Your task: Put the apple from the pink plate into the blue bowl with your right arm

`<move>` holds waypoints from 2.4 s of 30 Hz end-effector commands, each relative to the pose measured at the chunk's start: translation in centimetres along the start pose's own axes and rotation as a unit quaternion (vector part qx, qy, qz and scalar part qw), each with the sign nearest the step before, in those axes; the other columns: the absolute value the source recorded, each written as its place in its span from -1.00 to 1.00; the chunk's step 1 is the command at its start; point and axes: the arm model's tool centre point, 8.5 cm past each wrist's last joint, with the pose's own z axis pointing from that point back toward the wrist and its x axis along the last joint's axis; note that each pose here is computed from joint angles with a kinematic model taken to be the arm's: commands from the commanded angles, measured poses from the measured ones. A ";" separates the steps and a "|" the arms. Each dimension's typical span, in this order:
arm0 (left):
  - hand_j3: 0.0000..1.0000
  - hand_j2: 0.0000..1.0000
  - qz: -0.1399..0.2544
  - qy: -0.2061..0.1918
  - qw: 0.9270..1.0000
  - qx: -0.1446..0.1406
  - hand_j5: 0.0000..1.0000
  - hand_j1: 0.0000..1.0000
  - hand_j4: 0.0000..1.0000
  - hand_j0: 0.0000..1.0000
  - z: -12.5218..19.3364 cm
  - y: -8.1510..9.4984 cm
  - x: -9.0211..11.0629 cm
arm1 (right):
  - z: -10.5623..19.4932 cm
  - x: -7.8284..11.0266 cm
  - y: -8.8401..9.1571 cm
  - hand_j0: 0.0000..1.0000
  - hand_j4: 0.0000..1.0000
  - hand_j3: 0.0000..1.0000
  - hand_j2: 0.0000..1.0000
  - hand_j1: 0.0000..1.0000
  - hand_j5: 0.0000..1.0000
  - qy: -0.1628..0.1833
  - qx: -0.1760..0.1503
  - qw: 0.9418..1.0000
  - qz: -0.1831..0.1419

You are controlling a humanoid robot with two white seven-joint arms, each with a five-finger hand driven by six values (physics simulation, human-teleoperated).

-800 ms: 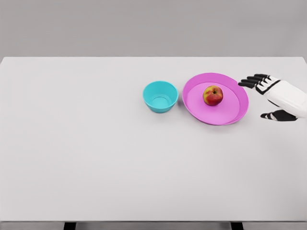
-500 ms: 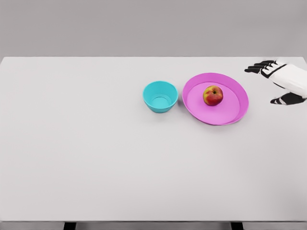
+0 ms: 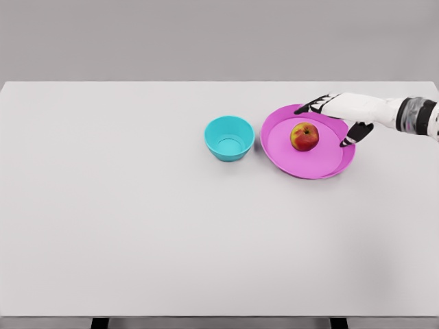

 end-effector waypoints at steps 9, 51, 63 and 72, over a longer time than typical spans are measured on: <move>1.00 1.00 0.000 0.000 1.000 0.000 1.00 1.00 1.00 1.00 0.0 0.0 0.0 | -3.4 -0.5 1.4 1.00 1.00 1.00 1.00 1.00 1.00 0.004 0.036 0.999 -0.032; 1.00 1.00 0.000 0.000 1.000 0.000 1.00 1.00 1.00 1.00 0.0 0.0 0.0 | -4.6 1.2 -3.6 -0.15 -0.15 -0.15 -0.15 -0.15 -0.15 -0.017 0.009 1.000 0.005; 1.00 1.00 0.000 0.000 1.000 0.000 1.00 1.00 1.00 1.00 0.0 0.0 0.0 | -6.1 6.5 -6.5 -0.17 -0.17 -0.17 -0.17 -0.17 -0.17 -0.082 -0.017 0.994 0.065; 1.00 1.00 0.000 0.000 1.000 0.000 1.00 1.00 1.00 1.00 0.0 0.0 0.0 | -8.2 10.0 -7.1 -0.17 -0.17 -0.17 -0.17 -0.17 -0.17 -0.125 -0.022 0.988 0.083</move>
